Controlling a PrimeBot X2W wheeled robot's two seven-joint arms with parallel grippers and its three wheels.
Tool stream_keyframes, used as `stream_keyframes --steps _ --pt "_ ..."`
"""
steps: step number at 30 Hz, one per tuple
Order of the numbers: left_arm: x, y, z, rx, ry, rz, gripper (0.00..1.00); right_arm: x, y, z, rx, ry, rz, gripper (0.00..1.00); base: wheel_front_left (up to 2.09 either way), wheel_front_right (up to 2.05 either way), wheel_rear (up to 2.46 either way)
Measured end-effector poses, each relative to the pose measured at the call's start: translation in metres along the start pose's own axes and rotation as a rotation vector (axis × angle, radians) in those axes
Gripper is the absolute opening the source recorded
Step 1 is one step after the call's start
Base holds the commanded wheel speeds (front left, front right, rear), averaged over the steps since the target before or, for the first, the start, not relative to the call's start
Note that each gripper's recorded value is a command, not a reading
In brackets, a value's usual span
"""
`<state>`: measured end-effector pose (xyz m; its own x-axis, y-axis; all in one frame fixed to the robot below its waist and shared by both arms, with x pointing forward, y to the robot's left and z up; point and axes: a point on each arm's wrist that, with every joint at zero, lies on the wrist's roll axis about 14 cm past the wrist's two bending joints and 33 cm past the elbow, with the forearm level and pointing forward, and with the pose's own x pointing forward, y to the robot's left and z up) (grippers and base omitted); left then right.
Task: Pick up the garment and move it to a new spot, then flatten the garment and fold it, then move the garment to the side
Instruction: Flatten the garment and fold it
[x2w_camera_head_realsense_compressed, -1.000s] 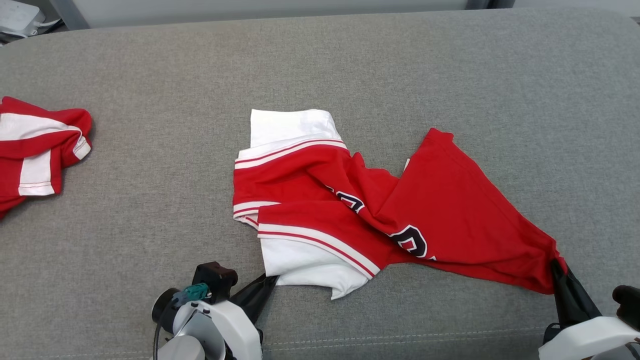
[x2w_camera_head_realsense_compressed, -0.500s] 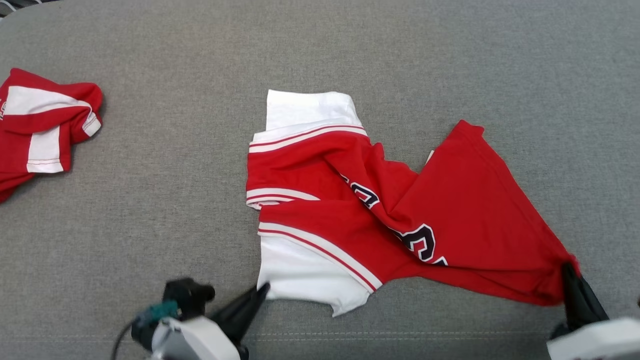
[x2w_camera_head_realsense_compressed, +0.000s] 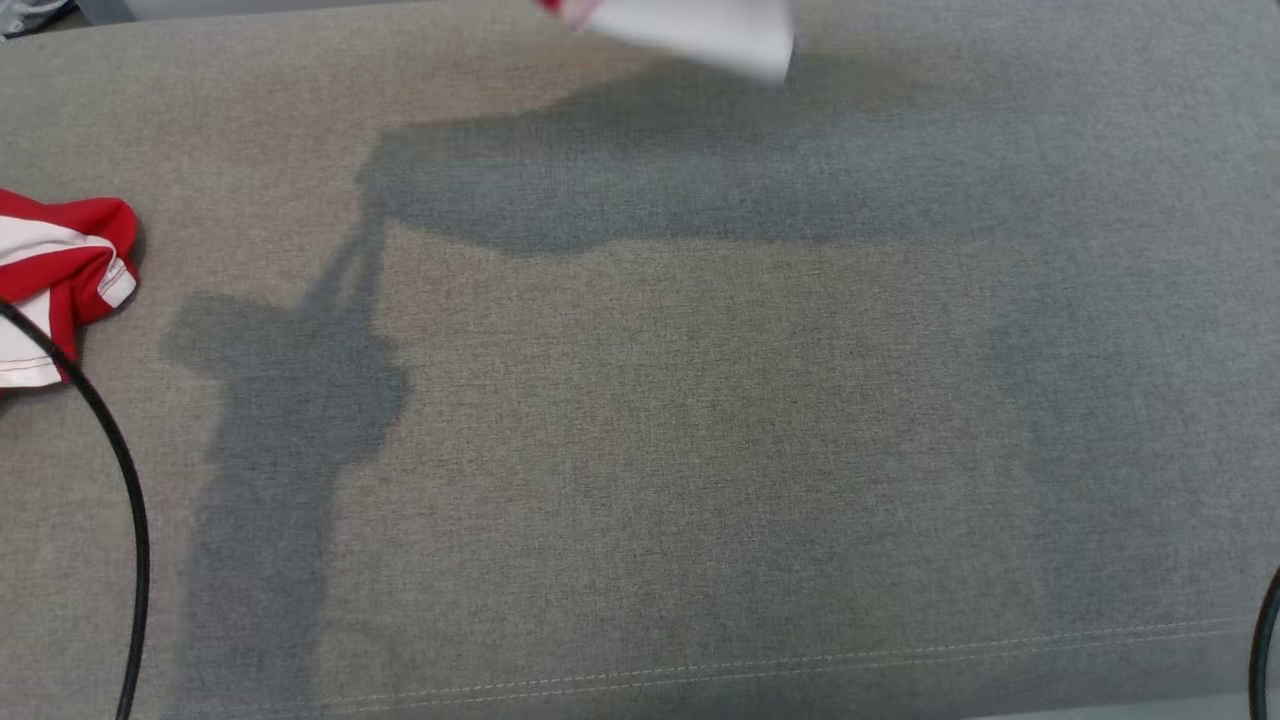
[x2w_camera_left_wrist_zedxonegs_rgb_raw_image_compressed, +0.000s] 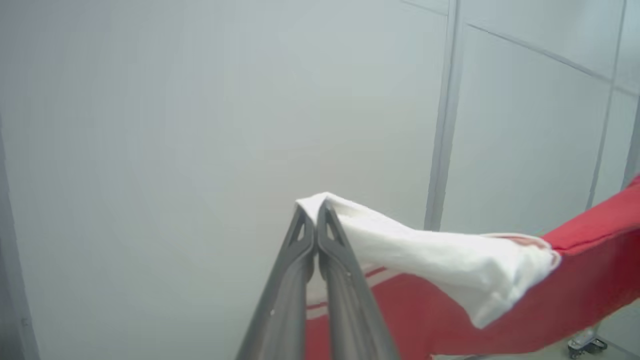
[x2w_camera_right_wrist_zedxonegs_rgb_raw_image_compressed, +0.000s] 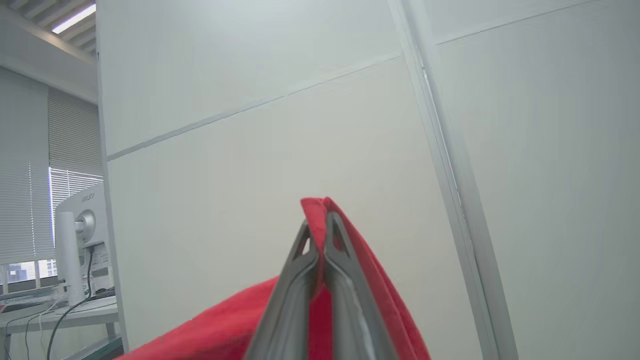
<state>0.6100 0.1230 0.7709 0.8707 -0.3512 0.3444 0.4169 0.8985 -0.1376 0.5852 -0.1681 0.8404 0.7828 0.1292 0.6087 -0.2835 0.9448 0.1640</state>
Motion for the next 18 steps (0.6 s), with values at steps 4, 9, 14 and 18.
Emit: stream_keyframes --steps 4,9,14,18 --pt "0.015 -0.018 0.020 -0.033 -0.134 -0.054 0.00 -0.003 0.002 -0.033 -0.059 0.079 0.046 0.00 0.00 0.00 0.00" --pt "-0.047 -0.003 -0.140 -0.281 0.138 0.050 0.00 -0.118 -0.021 -0.189 0.099 0.447 -0.023 0.00 0.00 0.00 0.00" --pt "-0.186 -0.015 -0.294 -0.549 0.517 0.245 0.00 -0.269 -0.037 -0.283 0.271 0.769 -0.212 0.00 0.00 0.00 0.00" --pt "-0.218 -0.029 -0.308 -0.619 0.567 0.256 0.00 -0.313 -0.041 -0.294 0.338 0.811 -0.301 0.00 0.00 0.00 0.00"
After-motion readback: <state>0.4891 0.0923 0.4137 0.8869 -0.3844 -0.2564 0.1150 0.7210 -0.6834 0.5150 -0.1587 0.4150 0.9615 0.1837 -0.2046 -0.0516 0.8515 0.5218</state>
